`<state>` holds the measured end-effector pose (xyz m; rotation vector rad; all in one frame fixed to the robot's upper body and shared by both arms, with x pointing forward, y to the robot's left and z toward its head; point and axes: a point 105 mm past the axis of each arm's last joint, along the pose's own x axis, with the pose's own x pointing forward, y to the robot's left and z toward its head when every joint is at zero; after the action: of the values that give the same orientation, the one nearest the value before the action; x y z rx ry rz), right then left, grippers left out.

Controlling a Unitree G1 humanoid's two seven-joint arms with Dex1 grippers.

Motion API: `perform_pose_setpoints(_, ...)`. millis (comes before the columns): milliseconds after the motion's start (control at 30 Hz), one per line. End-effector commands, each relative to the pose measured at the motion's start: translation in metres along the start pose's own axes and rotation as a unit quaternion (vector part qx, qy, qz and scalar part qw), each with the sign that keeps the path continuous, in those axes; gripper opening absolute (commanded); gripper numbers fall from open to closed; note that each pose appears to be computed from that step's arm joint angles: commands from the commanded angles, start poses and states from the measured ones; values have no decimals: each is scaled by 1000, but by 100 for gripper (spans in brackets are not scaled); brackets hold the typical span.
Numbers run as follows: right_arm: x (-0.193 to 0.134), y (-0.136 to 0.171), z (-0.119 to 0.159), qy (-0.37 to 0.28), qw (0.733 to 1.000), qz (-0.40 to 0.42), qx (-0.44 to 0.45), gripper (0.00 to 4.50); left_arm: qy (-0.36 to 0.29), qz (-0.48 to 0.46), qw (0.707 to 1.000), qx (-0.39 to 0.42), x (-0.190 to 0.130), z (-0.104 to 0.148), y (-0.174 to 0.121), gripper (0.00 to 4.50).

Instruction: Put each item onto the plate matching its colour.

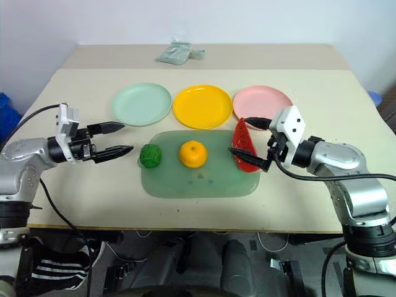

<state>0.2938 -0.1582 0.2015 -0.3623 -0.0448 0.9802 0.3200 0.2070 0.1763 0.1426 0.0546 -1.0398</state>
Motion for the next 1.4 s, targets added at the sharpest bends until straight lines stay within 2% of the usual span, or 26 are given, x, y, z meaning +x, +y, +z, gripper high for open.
perform_pose_setpoints(33,0,1,15,-1,1000,15,-19,446,0,-7,1000,-8,13,-1,-3,450)
perform_pose_setpoints(200,-1,-1,24,8,1000,25,-8,446,35,-31,999,-9,25,-17,-10,450)
perform_pose_setpoints(300,-4,5,28,19,999,44,-1,446,28,-42,999,-16,33,-19,-14,450)
perform_pose_setpoints(433,-6,17,46,2,998,66,-8,446,24,-48,999,-3,51,-22,-14,450)
perform_pose_setpoints(733,-2,25,53,-10,999,52,-14,446,76,-41,996,32,59,-45,-9,450)
perform_pose_setpoints(833,-1,26,54,-14,999,50,-15,446,84,-41,995,22,61,-49,-7,450)
perform_pose_setpoints(933,-1,27,53,-15,999,49,-13,450,76,-51,995,28,67,-47,-11,321)
perform_pose_setpoints(967,-1,27,53,-15,999,48,-14,450,72,-47,996,32,68,-44,-10,288)
perform_pose_setpoints(1100,-2,24,52,-16,999,42,-13,450,32,-44,998,27,63,-26,-6,288)
perform_pose_setpoints(1167,-1,23,51,-16,999,41,-14,450,8,-15,999,29,59,-14,5,288)
perform_pose_setpoints(1233,-1,21,51,-17,999,35,-20,450,-4,39,998,52,58,-1,24,288)
perform_pose_setpoints(1300,1,18,53,-24,999,30,-25,450,-16,138,985,102,63,22,55,288)
perform_pose_setpoints(1400,7,16,58,-37,999,25,-31,450,-54,251,962,93,68,48,90,288)
